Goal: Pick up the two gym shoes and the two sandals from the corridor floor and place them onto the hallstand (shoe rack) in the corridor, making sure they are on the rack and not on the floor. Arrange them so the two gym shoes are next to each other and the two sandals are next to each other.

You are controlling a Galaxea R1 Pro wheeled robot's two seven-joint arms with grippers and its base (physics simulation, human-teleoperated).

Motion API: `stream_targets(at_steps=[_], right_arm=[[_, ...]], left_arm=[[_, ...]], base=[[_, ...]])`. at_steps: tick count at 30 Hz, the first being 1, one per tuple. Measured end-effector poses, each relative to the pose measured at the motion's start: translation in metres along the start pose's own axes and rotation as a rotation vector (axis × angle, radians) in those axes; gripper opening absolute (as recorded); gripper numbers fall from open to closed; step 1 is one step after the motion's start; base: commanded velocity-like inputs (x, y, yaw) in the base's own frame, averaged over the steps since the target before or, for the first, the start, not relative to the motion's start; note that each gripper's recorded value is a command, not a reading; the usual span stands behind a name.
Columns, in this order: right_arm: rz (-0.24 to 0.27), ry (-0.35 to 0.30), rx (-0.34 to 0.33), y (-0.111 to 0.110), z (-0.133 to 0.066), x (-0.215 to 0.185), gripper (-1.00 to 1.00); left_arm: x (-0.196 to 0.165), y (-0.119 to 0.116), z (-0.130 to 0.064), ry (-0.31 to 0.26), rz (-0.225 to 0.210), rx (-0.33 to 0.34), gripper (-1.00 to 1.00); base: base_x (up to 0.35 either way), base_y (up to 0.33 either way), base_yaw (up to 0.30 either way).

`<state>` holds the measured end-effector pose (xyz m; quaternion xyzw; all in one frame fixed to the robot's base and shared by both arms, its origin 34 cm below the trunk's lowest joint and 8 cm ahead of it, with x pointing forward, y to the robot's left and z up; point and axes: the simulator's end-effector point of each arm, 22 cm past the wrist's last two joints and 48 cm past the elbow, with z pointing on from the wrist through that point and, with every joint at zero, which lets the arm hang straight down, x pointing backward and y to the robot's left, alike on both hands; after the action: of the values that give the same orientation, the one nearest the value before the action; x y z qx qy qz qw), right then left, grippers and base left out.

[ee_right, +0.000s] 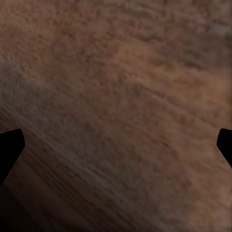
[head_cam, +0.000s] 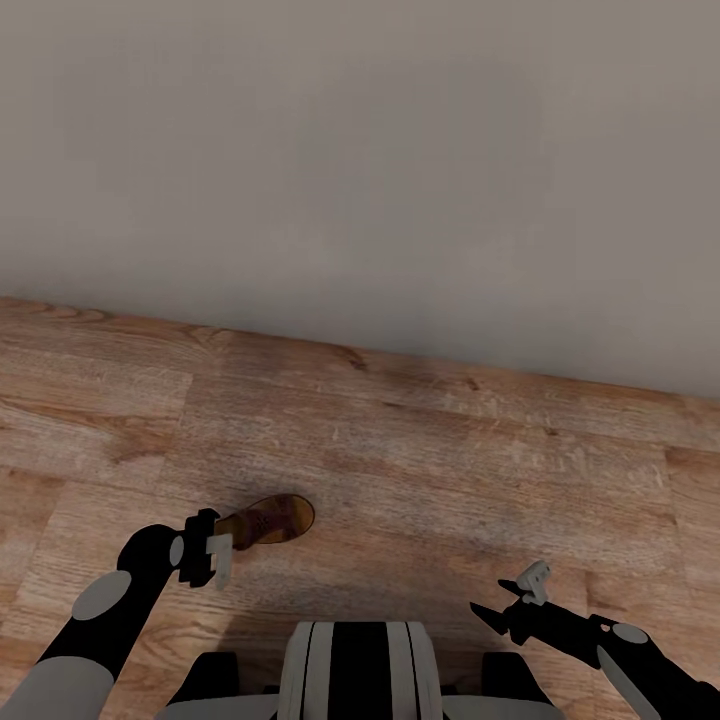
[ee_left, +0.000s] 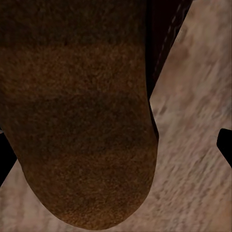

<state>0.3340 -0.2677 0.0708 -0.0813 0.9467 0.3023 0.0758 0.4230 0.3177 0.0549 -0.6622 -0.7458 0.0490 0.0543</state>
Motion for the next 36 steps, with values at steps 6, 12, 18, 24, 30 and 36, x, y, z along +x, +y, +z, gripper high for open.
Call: stream_targets(at_steps=[6, 12, 18, 24, 30, 36], right_arm=[[0.001, 0.001, 0.0, -0.0001, -0.0001, 0.0004, 1.0], [0.001, 0.001, 0.0, -0.0002, -0.0001, 0.0005, 1.0], [0.001, 0.001, 0.0, -0.0002, -0.0001, 0.0004, 1.0], [0.001, 0.001, 0.0, -0.0001, 0.0, 0.0004, 1.0], [0.001, 0.001, 0.0, -0.0002, -0.0001, 0.0005, 1.0], [0.001, 0.001, 0.0, -0.0002, -0.0001, 0.0005, 1.0]], left_arm=[[0.0032, -0.0011, 0.0012, 0.011, -0.014, 0.005, -1.0], [0.0082, -0.0015, 0.0013, 0.035, -0.044, 0.006, -1.0], [0.0074, -0.0038, 0.0016, 0.035, -0.044, 0.01, -1.0], [0.0066, -0.0037, 0.0017, 0.037, -0.041, 0.009, -1.0], [0.0052, -0.0031, 0.0016, 0.035, -0.041, 0.007, -1.0], [0.0053, -0.0035, 0.0016, 0.033, -0.042, 0.007, -1.0]], base=[[0.0, 0.0, 0.0], [0.0, 0.0, 0.0], [0.0, 0.0, 0.0], [0.0, 0.0, 0.0], [0.0, 0.0, 0.0], [0.0, 0.0, 0.0]])
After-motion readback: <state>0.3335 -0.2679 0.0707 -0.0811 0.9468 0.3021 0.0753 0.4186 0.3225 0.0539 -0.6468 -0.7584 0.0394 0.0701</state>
